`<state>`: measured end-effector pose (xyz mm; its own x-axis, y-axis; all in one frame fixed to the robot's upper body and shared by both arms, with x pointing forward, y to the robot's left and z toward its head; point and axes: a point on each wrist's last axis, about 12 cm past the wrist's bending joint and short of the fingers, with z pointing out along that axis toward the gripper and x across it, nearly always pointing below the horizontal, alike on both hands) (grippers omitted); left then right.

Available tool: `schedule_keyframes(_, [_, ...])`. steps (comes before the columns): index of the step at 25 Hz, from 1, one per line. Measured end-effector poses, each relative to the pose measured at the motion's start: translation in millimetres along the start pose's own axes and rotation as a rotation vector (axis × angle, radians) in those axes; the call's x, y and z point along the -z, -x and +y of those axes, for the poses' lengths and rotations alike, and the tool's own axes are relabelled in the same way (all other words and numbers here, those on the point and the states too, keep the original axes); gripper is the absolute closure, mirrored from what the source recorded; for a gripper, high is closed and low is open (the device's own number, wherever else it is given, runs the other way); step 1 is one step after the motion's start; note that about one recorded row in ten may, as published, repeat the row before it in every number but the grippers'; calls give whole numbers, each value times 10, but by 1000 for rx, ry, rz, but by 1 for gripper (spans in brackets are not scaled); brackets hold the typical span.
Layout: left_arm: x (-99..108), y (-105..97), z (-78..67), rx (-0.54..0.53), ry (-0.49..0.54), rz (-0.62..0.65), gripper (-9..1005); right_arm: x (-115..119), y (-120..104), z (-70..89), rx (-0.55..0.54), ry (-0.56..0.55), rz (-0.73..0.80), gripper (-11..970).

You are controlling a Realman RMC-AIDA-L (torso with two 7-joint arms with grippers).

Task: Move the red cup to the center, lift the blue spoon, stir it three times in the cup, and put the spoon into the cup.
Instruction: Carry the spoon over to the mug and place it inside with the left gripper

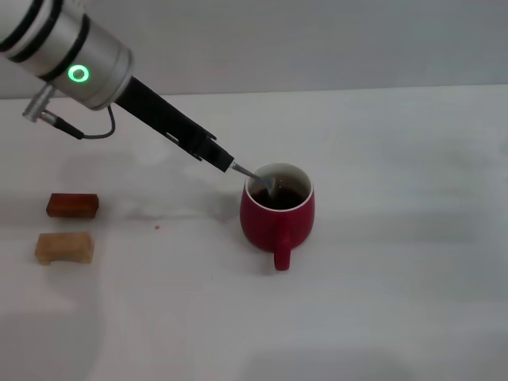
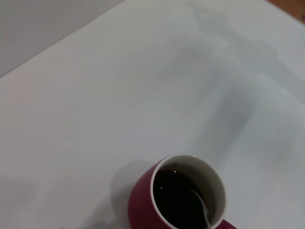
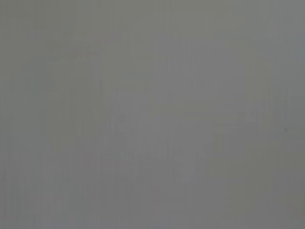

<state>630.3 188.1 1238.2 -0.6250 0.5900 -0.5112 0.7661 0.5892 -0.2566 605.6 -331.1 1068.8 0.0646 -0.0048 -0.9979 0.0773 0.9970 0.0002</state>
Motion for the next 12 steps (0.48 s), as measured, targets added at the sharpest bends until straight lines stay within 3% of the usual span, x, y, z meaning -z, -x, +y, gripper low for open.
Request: schedule_keyframes(12, [-171, 189, -149, -113, 77, 78, 857, 26, -28, 2, -4, -2, 9, 961])
